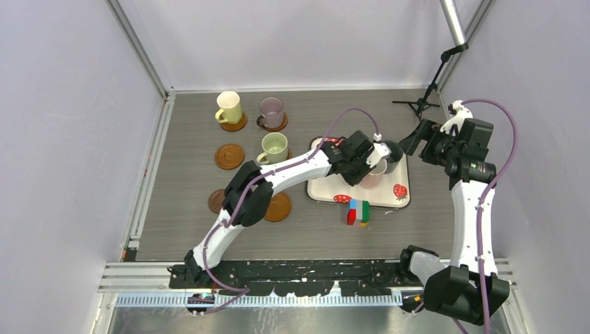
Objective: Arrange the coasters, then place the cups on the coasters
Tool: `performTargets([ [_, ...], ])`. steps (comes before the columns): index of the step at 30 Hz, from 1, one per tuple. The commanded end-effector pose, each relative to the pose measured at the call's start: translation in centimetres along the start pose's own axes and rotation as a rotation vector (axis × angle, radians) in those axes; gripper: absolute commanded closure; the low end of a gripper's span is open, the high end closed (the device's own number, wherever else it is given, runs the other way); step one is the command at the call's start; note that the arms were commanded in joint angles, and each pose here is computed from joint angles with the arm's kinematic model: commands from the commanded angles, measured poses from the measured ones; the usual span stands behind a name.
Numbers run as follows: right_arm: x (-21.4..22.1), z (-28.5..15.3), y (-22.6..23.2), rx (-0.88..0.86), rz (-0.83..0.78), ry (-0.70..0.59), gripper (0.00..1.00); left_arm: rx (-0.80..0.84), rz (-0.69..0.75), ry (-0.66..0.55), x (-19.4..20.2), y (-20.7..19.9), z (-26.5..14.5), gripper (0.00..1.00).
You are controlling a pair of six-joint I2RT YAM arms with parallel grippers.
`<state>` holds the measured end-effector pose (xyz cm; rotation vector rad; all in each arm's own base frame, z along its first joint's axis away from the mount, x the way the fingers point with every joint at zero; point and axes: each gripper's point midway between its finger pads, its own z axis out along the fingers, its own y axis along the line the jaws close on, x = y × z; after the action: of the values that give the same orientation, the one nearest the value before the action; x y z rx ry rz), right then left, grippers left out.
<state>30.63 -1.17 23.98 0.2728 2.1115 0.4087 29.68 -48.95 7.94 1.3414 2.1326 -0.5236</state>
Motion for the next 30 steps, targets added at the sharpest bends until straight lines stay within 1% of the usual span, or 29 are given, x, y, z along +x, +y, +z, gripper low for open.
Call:
performTargets([
  [1, -1.5, -0.5, 0.5, -0.013, -0.03, -0.059, 0.13, 0.005, -0.005, -0.077, -2.6, -0.1, -4.0, 0.99],
  [4, -1.4, -0.4, 0.4, -0.013, -0.028, -0.055, 0.13, 0.0, -0.006, -0.099, -3.1, -0.3, -5.8, 1.0],
  [8, -1.3, -0.3, 0.3, -0.01, -0.028, -0.05, 0.13, -0.019, 0.01, -0.1, -2.8, -0.2, -8.2, 1.0],
  [11, -1.2, -0.2, 0.2, -0.011, -0.026, -0.046, 0.13, 0.026, 0.055, -0.123, -2.7, -0.9, -10.5, 1.0],
  [16, -1.1, 0.0, 0.2, -0.014, -0.027, -0.043, 0.13, 0.068, 0.096, -0.207, -3.2, -1.3, -15.9, 1.0],
  [18, -1.0, 0.1, 0.2, -0.018, -0.027, -0.037, 0.13, 0.075, 0.092, -0.267, -3.6, -0.9, -19.2, 1.0],
  [22, -0.5, 0.4, 0.5, -0.047, -0.016, -0.015, 0.13, 0.049, 0.038, -0.31, -3.0, 2.2, -24.1, 1.0],
  [26, 0.4, 1.1, 0.5, -0.067, 0.007, 0.02, 0.12, -0.047, -0.052, -0.327, -0.5, 7.2, -28.0, 1.0],
  [30, 1.0, 1.6, 0.3, -0.077, 0.015, 0.049, 0.12, -0.149, -0.124, -0.348, 2.9, 12.0, -31.7, 1.0],
])
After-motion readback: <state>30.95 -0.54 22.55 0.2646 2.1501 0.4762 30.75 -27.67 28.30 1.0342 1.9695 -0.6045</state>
